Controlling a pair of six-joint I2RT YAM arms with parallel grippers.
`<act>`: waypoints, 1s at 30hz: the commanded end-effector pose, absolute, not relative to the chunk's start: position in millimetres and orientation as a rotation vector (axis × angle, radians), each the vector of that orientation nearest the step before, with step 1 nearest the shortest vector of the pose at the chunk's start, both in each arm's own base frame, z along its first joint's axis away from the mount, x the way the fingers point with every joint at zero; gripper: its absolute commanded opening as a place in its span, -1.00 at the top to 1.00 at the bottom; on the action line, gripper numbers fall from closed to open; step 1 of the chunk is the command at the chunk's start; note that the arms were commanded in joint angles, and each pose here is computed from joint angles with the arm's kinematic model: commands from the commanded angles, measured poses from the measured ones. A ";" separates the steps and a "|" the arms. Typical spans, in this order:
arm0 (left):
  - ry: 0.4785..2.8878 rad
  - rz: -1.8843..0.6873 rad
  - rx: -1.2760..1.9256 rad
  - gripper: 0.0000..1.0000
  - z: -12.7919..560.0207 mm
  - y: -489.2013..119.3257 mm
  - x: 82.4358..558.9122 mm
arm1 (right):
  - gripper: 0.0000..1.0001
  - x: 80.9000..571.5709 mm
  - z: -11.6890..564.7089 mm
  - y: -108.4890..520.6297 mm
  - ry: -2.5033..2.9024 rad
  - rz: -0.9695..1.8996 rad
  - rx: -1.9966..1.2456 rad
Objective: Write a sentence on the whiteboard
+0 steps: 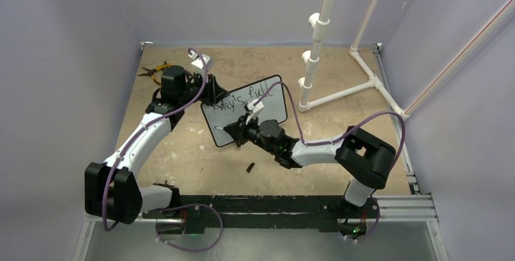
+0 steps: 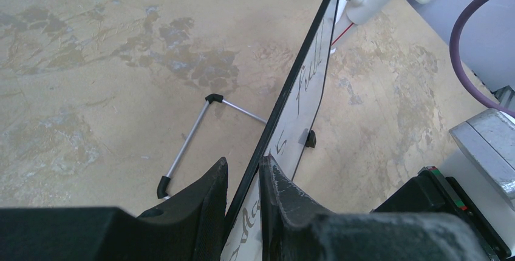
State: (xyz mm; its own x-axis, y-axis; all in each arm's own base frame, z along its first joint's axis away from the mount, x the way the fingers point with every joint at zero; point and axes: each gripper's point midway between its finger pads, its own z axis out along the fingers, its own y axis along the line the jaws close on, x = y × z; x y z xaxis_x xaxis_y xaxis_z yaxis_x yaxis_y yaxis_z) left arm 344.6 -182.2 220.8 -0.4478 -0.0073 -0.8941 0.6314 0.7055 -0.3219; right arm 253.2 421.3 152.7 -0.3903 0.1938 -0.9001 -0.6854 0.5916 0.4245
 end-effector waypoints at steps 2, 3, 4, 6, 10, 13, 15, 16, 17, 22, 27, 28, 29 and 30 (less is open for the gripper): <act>1.978 -0.810 0.456 0.56 202.9 -182.6 338.3 | 1.00 261.1 147.9 408.3 1.745 0.936 -0.368; 1.978 -0.810 0.456 0.56 202.9 -182.6 338.4 | 1.00 261.2 147.4 407.7 1.747 0.933 -0.364; 1.977 -0.811 0.457 0.56 203.2 -182.7 338.3 | 1.00 261.5 146.8 406.4 1.749 0.929 -0.361; 1.978 -0.809 0.456 0.56 202.9 -182.5 338.5 | 1.00 261.8 146.5 404.8 1.752 0.923 -0.355; 1.978 -0.809 0.456 0.56 203.1 -182.5 338.5 | 1.00 261.4 147.3 403.2 1.751 0.923 -0.352; 1.979 -0.809 0.455 0.56 202.8 -182.4 338.5 | 1.00 262.3 152.3 404.2 1.742 0.928 -0.345; 1.978 -0.810 0.456 0.56 202.9 -182.6 338.4 | 1.00 263.6 159.1 404.6 1.726 0.934 -0.335; 1.978 -0.809 0.456 0.56 202.9 -182.5 338.5 | 1.00 263.9 162.4 405.0 1.718 0.937 -0.333; 1.979 -0.809 0.455 0.56 202.9 -182.4 338.5 | 1.00 264.5 165.4 405.2 1.711 0.939 -0.330; 1.979 -0.809 0.456 0.56 202.7 -182.5 338.4 | 1.00 267.0 176.9 405.4 1.682 0.941 -0.317; 1.977 -0.811 0.457 0.56 203.2 -182.7 338.4 | 1.00 268.0 180.9 406.6 1.672 0.943 -0.317; 1.978 -0.811 0.457 0.56 203.1 -182.8 338.2 | 1.00 268.3 180.7 407.2 1.673 0.942 -0.319; 1.978 -0.812 0.456 0.56 203.2 -182.9 338.3 | 1.00 267.9 179.7 408.2 1.675 0.944 -0.324; 1.977 -0.813 0.456 0.56 203.8 -182.9 338.4 | 1.00 267.6 179.8 409.1 1.674 0.948 -0.327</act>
State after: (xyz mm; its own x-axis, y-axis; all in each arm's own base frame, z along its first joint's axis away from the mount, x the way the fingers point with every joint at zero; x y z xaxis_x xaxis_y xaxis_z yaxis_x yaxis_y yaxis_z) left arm 345.1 -182.2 220.7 -0.4462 -0.0075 -0.8949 0.6308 0.7067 -0.3204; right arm 255.3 408.7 150.5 -0.3922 0.1949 -0.8990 -0.6515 0.6311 0.4210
